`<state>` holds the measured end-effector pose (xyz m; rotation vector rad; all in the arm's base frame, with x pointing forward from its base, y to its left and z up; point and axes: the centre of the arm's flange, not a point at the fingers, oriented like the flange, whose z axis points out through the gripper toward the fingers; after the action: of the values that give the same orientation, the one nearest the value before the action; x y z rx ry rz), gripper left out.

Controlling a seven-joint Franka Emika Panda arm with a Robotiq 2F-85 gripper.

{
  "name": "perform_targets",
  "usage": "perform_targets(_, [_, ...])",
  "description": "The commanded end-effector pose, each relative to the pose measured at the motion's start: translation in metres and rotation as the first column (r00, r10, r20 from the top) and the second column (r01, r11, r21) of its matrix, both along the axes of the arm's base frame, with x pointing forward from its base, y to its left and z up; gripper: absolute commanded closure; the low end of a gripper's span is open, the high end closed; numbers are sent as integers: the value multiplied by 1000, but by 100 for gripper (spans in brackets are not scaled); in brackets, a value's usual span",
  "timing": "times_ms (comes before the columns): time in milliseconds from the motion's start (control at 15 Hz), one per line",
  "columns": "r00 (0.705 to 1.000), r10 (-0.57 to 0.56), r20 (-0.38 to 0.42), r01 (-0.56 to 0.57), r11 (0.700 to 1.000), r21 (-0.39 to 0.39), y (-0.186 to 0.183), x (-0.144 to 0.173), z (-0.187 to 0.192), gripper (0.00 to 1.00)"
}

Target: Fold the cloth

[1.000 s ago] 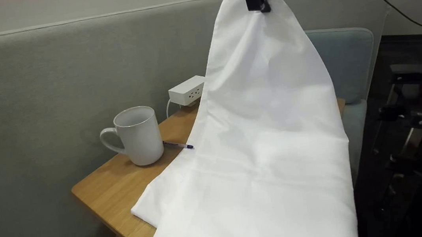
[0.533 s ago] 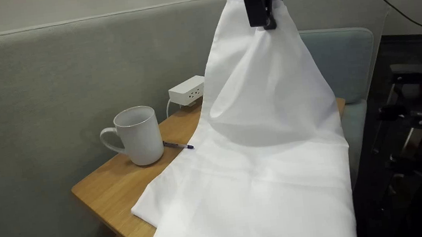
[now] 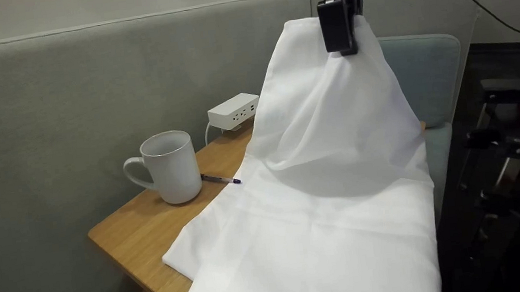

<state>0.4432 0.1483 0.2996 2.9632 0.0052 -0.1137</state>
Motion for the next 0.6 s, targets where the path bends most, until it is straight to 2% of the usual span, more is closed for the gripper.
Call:
perform_targets(0, [1000, -2, 0, 2, 1000, 0, -1, 0, 0, 93])
perform_targets(67, [1000, -2, 0, 2, 1000, 0, -1, 0, 0, 93])
perform_targets(133, [1000, -2, 0, 2, 1000, 0, -1, 0, 0, 98])
perform_targets(533, [984, 135, 118, -141, 989, 50, 64, 0, 6, 98])
